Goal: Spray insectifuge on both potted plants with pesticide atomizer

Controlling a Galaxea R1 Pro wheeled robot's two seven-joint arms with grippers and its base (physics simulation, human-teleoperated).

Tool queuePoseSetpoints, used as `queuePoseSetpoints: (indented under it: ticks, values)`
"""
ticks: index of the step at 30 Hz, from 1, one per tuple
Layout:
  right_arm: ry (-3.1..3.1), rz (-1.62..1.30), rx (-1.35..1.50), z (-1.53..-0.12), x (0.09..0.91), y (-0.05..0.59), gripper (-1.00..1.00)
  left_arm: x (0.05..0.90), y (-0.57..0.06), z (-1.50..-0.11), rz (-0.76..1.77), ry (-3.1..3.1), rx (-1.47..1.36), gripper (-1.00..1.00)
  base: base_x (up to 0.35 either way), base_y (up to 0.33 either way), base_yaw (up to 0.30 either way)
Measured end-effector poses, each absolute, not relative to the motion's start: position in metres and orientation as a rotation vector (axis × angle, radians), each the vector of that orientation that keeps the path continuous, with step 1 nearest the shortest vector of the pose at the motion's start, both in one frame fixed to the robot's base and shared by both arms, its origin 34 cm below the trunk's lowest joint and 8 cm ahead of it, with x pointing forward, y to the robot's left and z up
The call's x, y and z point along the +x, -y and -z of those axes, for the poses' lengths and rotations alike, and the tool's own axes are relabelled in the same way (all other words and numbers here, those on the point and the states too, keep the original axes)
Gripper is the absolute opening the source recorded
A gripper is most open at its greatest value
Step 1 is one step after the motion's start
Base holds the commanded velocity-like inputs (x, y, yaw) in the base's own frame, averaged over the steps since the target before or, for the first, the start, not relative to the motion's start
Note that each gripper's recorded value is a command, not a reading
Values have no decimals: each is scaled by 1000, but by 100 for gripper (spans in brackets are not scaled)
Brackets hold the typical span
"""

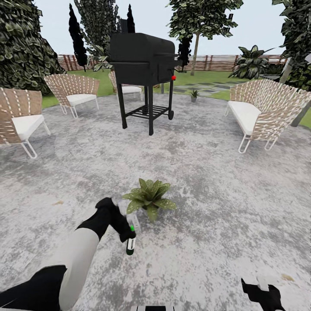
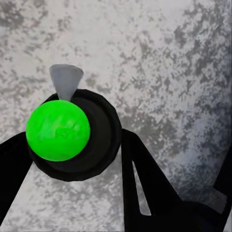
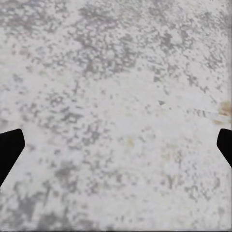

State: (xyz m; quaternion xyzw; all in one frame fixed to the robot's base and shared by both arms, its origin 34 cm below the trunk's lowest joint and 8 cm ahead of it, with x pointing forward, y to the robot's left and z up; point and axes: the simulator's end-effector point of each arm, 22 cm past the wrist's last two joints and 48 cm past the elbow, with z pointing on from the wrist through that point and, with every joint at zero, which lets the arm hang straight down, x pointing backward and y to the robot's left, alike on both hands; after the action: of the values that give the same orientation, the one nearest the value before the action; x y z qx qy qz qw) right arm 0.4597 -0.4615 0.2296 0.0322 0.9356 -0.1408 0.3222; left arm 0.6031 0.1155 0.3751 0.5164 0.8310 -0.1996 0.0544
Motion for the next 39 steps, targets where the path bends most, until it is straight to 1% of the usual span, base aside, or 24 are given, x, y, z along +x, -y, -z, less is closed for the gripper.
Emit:
queuePoseSetpoints:
  ticks: [3, 6, 7, 9, 11, 12, 15, 21, 22, 24, 26, 27, 28, 30, 32, 39]
  values:
    - [-2458, 366, 84, -229, 460, 459, 100, 604, -108, -365, 619, -2511, 1460, -100, -8, 0, 0]
    - [-2462, 354, 68, -228, 460, 455, 100, 600, -107, -359, 640, -2513, 1414, -100, -1, 0, 0]
    - [-2464, 347, 38, -228, 462, 452, 100, 596, -112, -355, 640, -2521, 1410, -100, 0, 0, 0]
    - [-2453, 313, -159, -231, 479, 433, 100, 592, -118, -349, 641, -2484, 1448, -100, 0, 0, 0]
    - [-2428, 206, -381, -234, 499, 398, 100, 591, -126, -346, 636, -2449, 1484, -100, 0, 0, 0]
    - [-2404, 91, -506, -237, 513, 366, 100, 591, -136, -345, 623, -2447, 1492, -100, 0, 0, 0]
    - [-2332, -134, -659, -254, 544, 302, 100, 577, -146, -334, 624, -2466, 1513, -100, 0, 0, 0]
    - [-2190, -491, -1039, -271, 537, 164, 100, 550, -144, -318, 675, -2386, 1656, -100, 0, 0, 0]
    - [-2156, -580, -1116, -275, 526, 138, 100, 537, -152, -309, 658, -2405, 1731, -100, 0, 0, 0]
    - [-2138, -611, -1158, -278, 522, 127, 100, 527, -151, -304, 672, -2379, 1791, -100, 0, 0, 0]
    - [-2138, -611, -1159, -278, 522, 127, 100, 527, -151, -304, 672, -2378, 1792, -100, 0, 0, 0]
    - [-2138, -611, -1159, -278, 522, 127, -100, 527, -151, -304, 672, -2378, 1792, -100, 0, 0, 0]
    - [-2136, -613, -1161, -278, 522, 126, -100, 526, -151, -304, 675, -2374, 1797, -100, 0, 0, 0]
    - [-2085, -707, -1203, -290, 516, 97, -100, 512, -144, -298, 707, -2358, 1858, -100, 0, 0, 0]
    - [-2059, -771, -1230, -296, 508, 82, -100, 505, -142, -295, 722, -2355, 1878, -100, 0, 0, 0]
    - [-1989, -827, -1227, -315, 514, 40, -100, 489, -137, -289, 725, -2334, 1963, -100, 0, 0, 0]
